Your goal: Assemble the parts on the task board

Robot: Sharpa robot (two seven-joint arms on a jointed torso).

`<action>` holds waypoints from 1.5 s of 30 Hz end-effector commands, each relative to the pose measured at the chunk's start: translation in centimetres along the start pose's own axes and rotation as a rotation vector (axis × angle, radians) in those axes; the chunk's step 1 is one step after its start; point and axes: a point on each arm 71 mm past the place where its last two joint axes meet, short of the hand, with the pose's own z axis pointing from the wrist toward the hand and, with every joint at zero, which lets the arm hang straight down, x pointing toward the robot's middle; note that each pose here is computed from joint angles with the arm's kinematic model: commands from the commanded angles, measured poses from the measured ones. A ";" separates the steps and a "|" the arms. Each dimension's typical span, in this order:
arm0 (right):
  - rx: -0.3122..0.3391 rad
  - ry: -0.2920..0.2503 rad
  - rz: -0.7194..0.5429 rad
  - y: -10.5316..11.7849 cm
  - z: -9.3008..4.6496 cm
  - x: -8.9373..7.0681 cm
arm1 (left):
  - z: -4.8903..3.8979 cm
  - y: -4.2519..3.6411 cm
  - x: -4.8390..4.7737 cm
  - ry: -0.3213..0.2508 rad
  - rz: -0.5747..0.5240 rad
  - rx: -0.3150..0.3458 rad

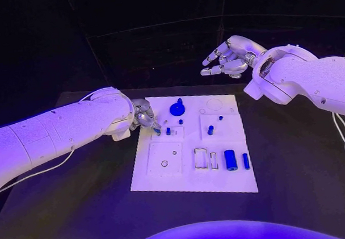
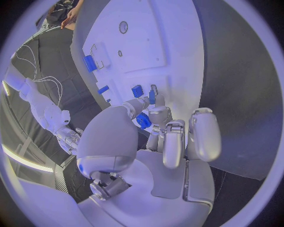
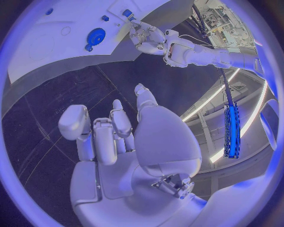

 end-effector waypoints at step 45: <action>-0.010 0.005 -0.002 0.2 0.1 0.0 | 0.24 -0.42 0.94 0.018 0.060 -0.022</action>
